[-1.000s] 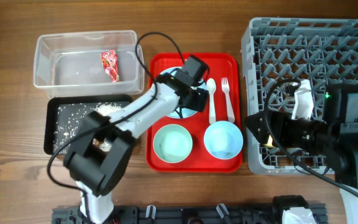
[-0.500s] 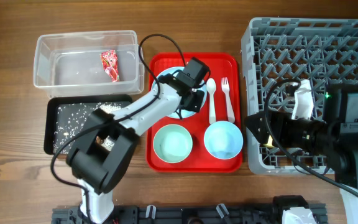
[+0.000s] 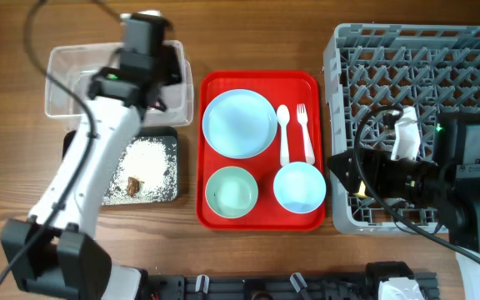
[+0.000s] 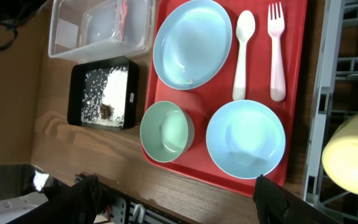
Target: Sort waste into correct bins and load items into the dishwasher rack
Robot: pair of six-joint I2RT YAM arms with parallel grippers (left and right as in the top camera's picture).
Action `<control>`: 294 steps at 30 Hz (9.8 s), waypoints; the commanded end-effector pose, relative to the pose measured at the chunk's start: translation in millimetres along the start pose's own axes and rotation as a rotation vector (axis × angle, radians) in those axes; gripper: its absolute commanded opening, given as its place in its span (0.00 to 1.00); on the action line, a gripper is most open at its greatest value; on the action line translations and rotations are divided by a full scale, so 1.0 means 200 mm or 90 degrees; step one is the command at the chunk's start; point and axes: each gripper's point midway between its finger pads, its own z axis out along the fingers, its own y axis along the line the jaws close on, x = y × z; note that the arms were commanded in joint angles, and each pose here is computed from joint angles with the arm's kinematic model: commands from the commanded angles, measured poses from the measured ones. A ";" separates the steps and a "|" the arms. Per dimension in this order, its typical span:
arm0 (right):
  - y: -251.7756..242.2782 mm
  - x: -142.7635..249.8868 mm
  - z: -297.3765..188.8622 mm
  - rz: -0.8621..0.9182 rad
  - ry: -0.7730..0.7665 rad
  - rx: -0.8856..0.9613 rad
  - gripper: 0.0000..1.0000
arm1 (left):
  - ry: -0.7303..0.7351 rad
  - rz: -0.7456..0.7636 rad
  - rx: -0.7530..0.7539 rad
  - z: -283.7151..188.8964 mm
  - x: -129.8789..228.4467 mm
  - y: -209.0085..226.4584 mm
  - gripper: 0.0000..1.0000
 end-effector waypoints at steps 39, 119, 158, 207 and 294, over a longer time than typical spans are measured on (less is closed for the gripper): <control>0.00 -0.03 0.02 -0.056 -0.001 -0.007 1.00 | -0.083 0.031 0.242 -1.50 0.42 0.17 1.00; -0.49 -0.32 0.64 -0.010 0.110 0.123 1.00 | -0.433 -0.030 0.289 -0.80 0.75 0.31 1.00; 0.03 -0.14 0.95 -0.108 0.164 0.021 0.96 | -0.439 -0.032 0.283 -0.53 0.85 0.33 1.00; -0.69 0.40 1.11 -0.130 0.379 0.385 0.36 | -0.439 -0.032 0.283 -0.53 0.85 0.33 1.00; -1.18 -0.57 0.20 -0.130 -0.060 0.982 0.04 | -0.439 -0.032 0.283 -0.53 0.85 0.33 1.00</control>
